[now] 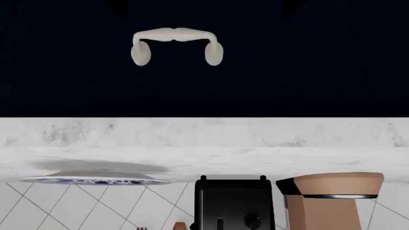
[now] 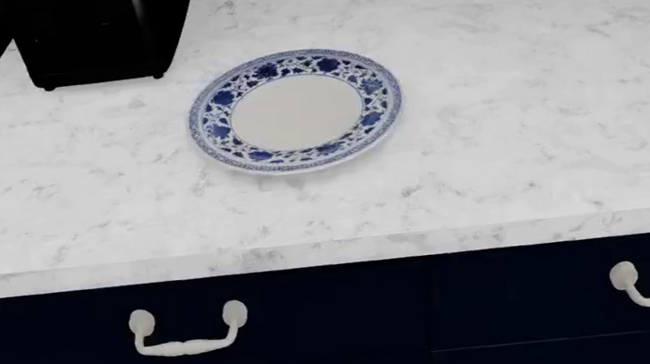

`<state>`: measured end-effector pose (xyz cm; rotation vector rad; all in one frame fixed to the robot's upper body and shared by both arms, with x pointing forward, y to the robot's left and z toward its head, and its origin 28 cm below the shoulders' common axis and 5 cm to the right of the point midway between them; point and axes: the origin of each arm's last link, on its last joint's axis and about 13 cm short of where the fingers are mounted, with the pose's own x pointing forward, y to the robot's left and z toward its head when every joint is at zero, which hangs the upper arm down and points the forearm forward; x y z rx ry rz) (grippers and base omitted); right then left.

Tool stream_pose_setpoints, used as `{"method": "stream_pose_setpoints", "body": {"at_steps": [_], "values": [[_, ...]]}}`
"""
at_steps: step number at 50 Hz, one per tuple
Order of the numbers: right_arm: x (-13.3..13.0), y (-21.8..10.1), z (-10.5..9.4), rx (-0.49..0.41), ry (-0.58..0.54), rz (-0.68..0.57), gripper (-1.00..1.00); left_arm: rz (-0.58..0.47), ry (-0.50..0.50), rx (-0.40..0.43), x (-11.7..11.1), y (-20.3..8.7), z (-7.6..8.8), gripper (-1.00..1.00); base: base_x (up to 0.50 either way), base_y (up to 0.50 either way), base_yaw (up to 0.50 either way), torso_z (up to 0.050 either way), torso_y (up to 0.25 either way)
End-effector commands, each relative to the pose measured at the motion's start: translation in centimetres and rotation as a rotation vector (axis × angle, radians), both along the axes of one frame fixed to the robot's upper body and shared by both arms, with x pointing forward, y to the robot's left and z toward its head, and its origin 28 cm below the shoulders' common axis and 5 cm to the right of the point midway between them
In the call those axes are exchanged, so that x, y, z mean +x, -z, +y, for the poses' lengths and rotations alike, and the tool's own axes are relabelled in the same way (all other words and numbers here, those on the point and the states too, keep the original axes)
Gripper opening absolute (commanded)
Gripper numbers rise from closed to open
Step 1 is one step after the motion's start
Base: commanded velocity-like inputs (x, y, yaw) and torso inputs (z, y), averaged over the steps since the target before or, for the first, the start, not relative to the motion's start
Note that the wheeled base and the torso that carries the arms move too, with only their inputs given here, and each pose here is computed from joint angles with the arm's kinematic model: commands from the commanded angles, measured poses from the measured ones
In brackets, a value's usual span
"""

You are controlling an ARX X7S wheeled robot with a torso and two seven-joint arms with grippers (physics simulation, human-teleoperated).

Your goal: Place the toasted item on a plate.

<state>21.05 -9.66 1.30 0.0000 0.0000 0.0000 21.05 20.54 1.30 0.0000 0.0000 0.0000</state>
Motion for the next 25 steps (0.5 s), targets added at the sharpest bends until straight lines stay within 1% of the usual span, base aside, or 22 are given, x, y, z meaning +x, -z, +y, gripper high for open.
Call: {"method": "stream_pose_setpoints", "body": {"at_steps": [1, 4, 7, 8, 9, 10, 17, 25], "values": [[0.0, 0.0, 0.0, 0.0, 0.0, 0.0, 1.0, 0.0, 0.0, 0.0, 0.0, -0.1, 0.0, 1.0, 0.0, 0.0, 0.0, 0.0, 0.0], [-0.2, 0.0, 0.0, 0.0, 0.003, 0.001, 1.0, 0.008, 0.0, -0.013, 0.1, -0.3, -0.2, 1.0, 0.0, 0.0, 0.0, 0.0, 0.0], [-0.2, -0.1, -0.1, 0.0, 0.005, -0.002, 1.0, 0.01, -0.002, 0.002, 0.3, -0.5, -0.1, 1.0, 0.0, 0.0, 0.0, 0.0, 0.0], [-0.2, -0.3, -0.1, -0.005, 0.006, -0.007, 1.0, -0.001, 0.023, 0.019, 0.3, -0.6, -0.3, 1.0, 0.0, 0.0, 0.0, 0.0, 0.0], [-0.2, -0.3, -0.1, -0.002, 0.002, -0.007, 1.0, 0.007, 0.016, 0.014, 0.4, -0.7, -0.3, 1.0, 0.0, 0.0, 0.0, 0.05, 0.0], [-0.2, -0.4, -0.2, -0.005, 0.003, -0.009, 1.0, 0.004, 0.01, 0.026, 0.4, -0.7, -0.2, 1.0, 0.0, 0.0, 0.0, 0.05, 0.0], [-0.3, -0.7, -0.3, -0.015, 0.006, -0.017, 1.0, 0.002, 0.031, 0.022, 0.5, -1.1, -0.2, 1.0, 0.0, 0.0, 0.0, 0.05, 0.0], [-0.2, -1.3, -0.4, -0.023, 0.005, -0.034, 1.0, 0.0, 0.023, 0.025, 0.6, -1.2, -0.2, 1.0, 0.0, 0.0, 0.0, 0.05, 0.0]]}}
